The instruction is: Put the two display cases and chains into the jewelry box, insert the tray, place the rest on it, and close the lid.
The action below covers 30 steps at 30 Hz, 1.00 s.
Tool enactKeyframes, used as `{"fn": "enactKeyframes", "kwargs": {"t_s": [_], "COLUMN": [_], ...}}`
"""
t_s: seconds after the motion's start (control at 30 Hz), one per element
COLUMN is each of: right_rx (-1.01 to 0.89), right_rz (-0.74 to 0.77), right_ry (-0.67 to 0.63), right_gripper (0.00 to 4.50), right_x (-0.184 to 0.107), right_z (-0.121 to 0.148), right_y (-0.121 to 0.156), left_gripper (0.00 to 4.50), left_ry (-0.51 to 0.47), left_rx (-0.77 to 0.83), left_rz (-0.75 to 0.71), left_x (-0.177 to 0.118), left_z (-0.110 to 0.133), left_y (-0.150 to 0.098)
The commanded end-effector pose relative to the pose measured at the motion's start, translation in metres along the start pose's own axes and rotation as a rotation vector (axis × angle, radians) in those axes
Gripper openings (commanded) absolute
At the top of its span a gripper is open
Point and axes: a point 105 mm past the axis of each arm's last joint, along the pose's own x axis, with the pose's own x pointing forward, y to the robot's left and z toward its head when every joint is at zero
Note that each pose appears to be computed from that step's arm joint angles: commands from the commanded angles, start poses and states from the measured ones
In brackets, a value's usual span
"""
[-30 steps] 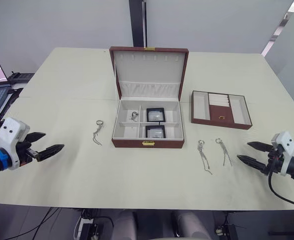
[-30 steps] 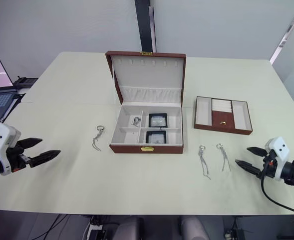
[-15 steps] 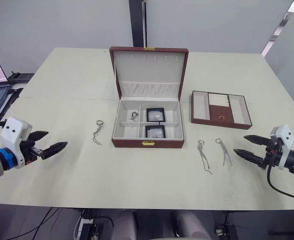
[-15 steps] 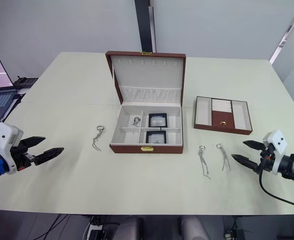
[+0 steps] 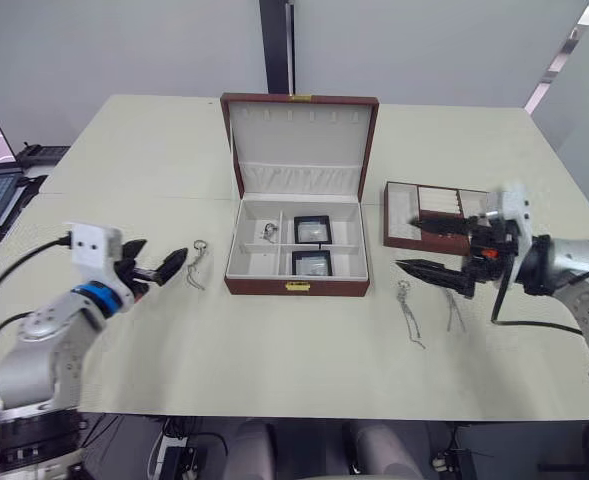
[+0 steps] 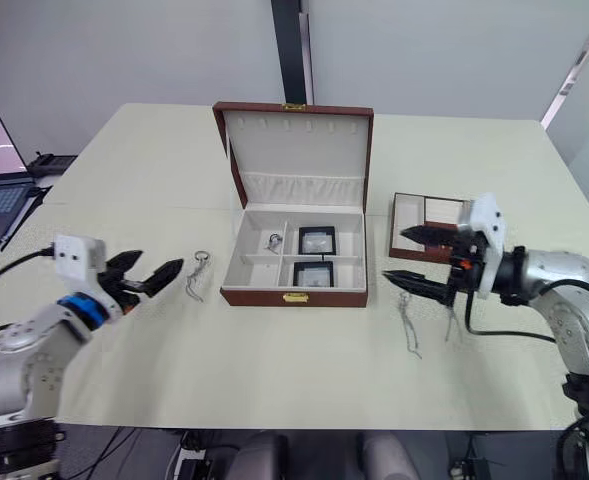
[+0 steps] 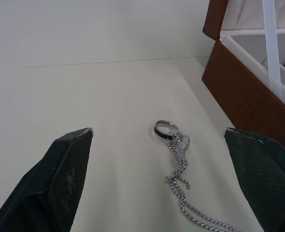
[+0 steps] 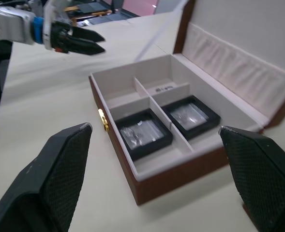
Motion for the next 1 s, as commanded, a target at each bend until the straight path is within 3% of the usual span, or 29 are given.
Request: {"fn": "enactKeyframes", "kwargs": {"t_s": [0.03,0.37,0.9,1.0], "right_rx": [-0.05,-0.053,-0.046,-0.044], "right_rz": [0.035,0.076,0.095,0.095], "right_ry": [-0.022,-0.06,-0.042,-0.041], "right_gripper": [4.5,4.5,4.5,4.5], "right_x": [0.012,0.025,0.024,0.024], "right_z": [0.014,0.025,0.022,0.022], "right_y": [0.003,0.003,0.008,0.008], "left_gripper": [4.49,4.49,4.49,3.92], "left_ry": [-0.036,0.018,0.132,0.136], "left_rx": [0.046,0.061,0.031,0.035], "left_rz": [0.048,0.086,0.106,0.089], "left_x": [0.002,0.017,0.031,0.032], "left_z": [0.007,-0.015,-0.042,-0.043], "left_y": [-0.006,-0.02,-0.019,-0.021]}}
